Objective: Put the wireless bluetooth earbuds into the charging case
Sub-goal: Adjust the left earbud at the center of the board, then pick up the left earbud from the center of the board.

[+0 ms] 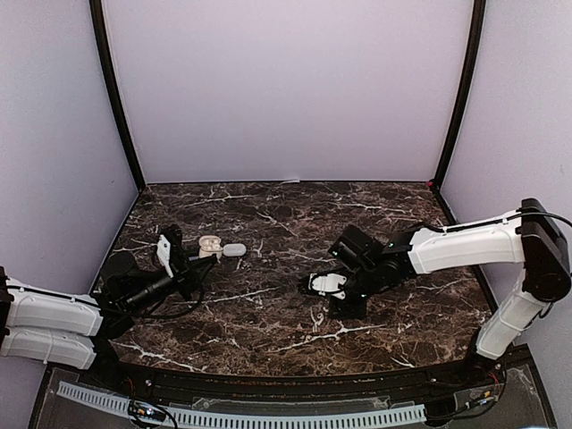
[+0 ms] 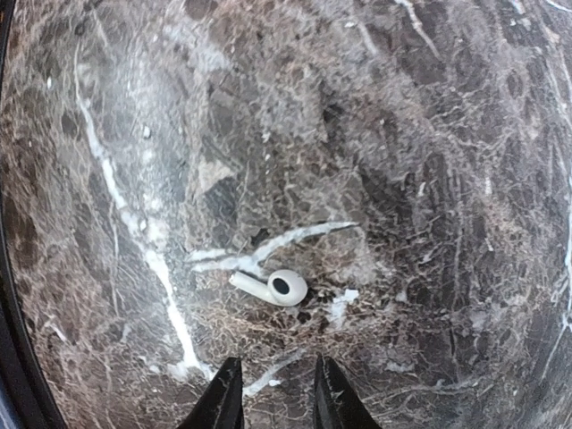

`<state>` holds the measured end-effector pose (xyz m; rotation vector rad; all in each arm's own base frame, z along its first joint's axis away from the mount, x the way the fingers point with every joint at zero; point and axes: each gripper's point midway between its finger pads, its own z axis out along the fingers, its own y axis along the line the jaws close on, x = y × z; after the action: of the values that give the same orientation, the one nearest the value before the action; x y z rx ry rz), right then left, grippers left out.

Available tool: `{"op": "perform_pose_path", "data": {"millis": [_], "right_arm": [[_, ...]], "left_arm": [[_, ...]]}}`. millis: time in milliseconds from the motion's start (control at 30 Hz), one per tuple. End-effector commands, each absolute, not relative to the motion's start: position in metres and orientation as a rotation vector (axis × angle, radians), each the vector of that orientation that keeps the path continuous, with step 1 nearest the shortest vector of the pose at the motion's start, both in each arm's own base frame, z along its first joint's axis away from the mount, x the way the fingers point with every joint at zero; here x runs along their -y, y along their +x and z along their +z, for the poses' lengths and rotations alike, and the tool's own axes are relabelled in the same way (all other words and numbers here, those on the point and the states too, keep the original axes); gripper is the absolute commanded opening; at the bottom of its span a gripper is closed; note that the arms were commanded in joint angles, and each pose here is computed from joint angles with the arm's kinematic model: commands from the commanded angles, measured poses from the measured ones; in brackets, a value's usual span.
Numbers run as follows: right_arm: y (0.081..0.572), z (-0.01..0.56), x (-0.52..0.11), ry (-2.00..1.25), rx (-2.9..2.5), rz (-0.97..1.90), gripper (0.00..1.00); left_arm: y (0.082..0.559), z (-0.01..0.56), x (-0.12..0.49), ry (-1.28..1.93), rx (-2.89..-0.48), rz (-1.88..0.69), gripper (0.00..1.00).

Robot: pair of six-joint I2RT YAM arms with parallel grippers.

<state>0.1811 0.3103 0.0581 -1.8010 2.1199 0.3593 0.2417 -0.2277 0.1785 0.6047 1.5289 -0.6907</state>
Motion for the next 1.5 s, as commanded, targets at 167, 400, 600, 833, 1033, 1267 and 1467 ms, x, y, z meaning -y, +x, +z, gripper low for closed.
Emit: {"op": "perform_pose_path", "data": {"millis": [167, 400, 600, 833, 1033, 1267, 1467], "right_arm": [[0.199, 0.053, -0.324, -1.875, -1.895, 0.389, 0.28], [0.199, 0.054, -0.337, -1.772, -2.036, 0.498, 0.46], [0.202, 0.062, -0.337, -1.504, -2.286, 0.544, 0.52], [0.218, 0.069, -0.318, -0.886, -2.663, 0.402, 0.40], [0.204, 0.101, -0.331, -0.612, -2.667, 0.486, 0.41], [0.192, 0.099, -0.299, -0.030, -2.836, 0.497, 0.42], [0.175, 0.085, -0.270, 0.277, -2.944, 0.397, 0.47]], "left_arm": [[0.241, 0.188, 0.232, 0.621, -1.494, -0.713, 0.10], [0.235, 0.187, 0.239, 0.664, -1.477, -0.757, 0.10], [0.216, 0.177, 0.254, 0.807, -1.420, -0.833, 0.11], [0.208, 0.167, 0.264, 0.876, -1.412, -0.892, 0.10], [0.208, 0.158, 0.271, 0.927, -1.419, -0.897, 0.10], [0.200, 0.155, 0.270, 0.952, -1.376, -0.904, 0.10], [0.194, 0.150, 0.269, 0.961, -1.372, -0.938, 0.10]]}}
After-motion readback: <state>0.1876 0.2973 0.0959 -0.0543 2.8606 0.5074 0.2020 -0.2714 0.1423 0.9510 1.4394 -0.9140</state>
